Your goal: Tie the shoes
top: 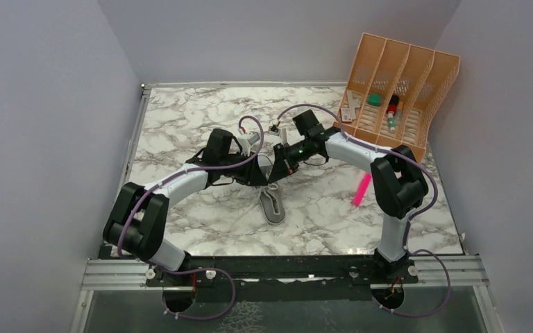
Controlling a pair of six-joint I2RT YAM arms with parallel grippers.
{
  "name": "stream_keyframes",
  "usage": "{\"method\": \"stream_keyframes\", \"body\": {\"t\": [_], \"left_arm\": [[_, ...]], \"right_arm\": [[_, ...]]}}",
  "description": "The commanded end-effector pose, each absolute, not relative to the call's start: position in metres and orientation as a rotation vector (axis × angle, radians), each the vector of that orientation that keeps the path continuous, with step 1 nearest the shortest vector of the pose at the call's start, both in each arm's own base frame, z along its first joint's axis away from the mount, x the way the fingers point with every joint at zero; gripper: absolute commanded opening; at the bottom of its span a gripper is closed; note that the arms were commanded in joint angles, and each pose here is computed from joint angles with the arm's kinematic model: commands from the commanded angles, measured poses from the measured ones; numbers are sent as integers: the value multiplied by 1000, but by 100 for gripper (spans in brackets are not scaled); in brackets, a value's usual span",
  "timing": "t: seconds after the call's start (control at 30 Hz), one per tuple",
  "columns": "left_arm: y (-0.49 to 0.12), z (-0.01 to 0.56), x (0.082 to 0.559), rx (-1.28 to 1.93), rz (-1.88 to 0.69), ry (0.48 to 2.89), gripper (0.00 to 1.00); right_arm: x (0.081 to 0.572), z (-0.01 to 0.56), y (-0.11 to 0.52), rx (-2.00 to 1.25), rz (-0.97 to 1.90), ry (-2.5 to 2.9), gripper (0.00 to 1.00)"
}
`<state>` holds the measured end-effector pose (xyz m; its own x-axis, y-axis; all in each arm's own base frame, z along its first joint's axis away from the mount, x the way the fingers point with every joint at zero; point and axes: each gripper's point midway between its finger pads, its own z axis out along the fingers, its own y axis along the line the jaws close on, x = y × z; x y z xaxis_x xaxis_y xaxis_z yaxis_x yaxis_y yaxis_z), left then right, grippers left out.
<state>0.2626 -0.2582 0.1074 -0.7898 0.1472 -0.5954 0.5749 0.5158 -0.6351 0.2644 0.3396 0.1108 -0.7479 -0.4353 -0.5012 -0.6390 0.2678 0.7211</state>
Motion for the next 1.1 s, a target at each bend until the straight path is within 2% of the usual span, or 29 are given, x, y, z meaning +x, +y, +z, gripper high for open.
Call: {"method": "stream_keyframes", "body": {"t": [0.0, 0.17, 0.33, 0.5, 0.6, 0.63, 0.77, 0.83, 0.93, 1.07], "left_arm": [[-259, 113, 271, 614, -1183, 2261, 30], [-259, 113, 269, 626, -1201, 2258, 34], [-260, 114, 271, 628, -1192, 2254, 32], [-259, 113, 277, 615, -1163, 2259, 17], [-256, 113, 280, 594, -1129, 2275, 5], [-254, 112, 280, 586, -1112, 2285, 4], [-254, 113, 276, 546, -1140, 2325, 1], [-255, 114, 276, 510, -1155, 2343, 0], [-257, 118, 279, 467, -1165, 2353, 0], [-259, 122, 279, 450, -1183, 2358, 0]], "right_arm": [[266, 121, 348, -1024, 1523, 2276, 1], [266, 121, 348, -1021, 1523, 2275, 1], [267, 122, 349, -1025, 1532, 2270, 1], [267, 125, 350, -1020, 1541, 2267, 1], [270, 127, 349, -992, 1509, 2295, 1], [271, 126, 347, -965, 1480, 2336, 3], [274, 136, 336, -854, 1342, 2432, 39], [276, 137, 323, -780, 1217, 2492, 50], [268, 135, 309, -726, 1084, 2545, 60], [237, 142, 322, -764, 1054, 2502, 67]]}}
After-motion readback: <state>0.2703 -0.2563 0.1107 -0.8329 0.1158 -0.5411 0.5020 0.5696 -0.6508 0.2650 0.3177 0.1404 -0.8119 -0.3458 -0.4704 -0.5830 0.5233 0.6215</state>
